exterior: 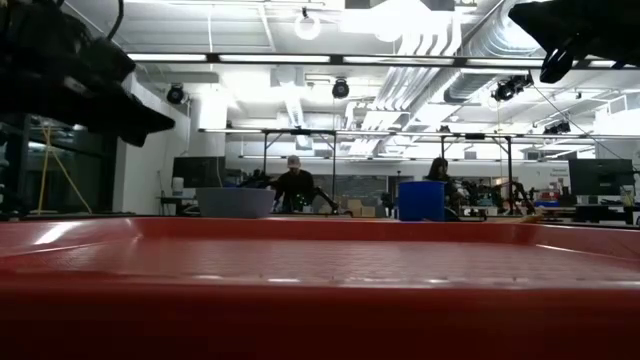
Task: Set up tray
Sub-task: Put the blue mug on the top right of the red tray
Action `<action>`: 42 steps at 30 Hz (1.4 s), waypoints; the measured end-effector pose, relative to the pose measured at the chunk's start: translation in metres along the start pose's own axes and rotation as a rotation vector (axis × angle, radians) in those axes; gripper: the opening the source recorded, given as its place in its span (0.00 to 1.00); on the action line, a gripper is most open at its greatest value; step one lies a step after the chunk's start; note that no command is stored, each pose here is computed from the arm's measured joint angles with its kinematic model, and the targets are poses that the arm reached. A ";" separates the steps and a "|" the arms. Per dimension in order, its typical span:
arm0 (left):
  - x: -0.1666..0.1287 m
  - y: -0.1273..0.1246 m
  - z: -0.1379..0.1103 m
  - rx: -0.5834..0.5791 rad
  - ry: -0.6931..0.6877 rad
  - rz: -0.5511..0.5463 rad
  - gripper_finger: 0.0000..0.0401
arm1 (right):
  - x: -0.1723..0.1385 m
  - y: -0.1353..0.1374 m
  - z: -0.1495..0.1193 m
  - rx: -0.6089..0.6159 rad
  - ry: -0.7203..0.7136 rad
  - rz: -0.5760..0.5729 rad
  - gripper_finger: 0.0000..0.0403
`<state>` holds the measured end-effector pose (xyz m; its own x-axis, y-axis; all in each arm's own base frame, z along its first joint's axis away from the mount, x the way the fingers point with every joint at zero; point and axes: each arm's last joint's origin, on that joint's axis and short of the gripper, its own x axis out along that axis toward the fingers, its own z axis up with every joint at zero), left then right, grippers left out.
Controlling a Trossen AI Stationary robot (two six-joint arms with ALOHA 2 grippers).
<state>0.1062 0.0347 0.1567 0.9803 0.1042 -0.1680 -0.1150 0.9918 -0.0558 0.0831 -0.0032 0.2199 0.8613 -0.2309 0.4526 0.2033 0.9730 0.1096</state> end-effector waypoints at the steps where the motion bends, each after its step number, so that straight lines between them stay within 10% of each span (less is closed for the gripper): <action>1: 0.000 0.001 0.000 -0.005 0.005 0.032 0.11 | 0.000 0.000 0.000 0.000 0.000 0.000 0.00; 16: 0.000 0.004 0.001 -0.248 -0.029 0.122 0.11 | 0.000 0.000 0.000 0.000 0.000 0.000 0.00; 42: -0.002 0.003 0.018 -0.210 -0.203 0.102 0.11 | 0.000 -0.001 0.009 0.408 -0.097 -0.004 0.00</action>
<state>0.1070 0.0389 0.1750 0.9717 0.2356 0.0155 -0.2241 0.9408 -0.2544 0.0782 -0.0041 0.2279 0.8091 -0.2526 0.5306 -0.0115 0.8959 0.4440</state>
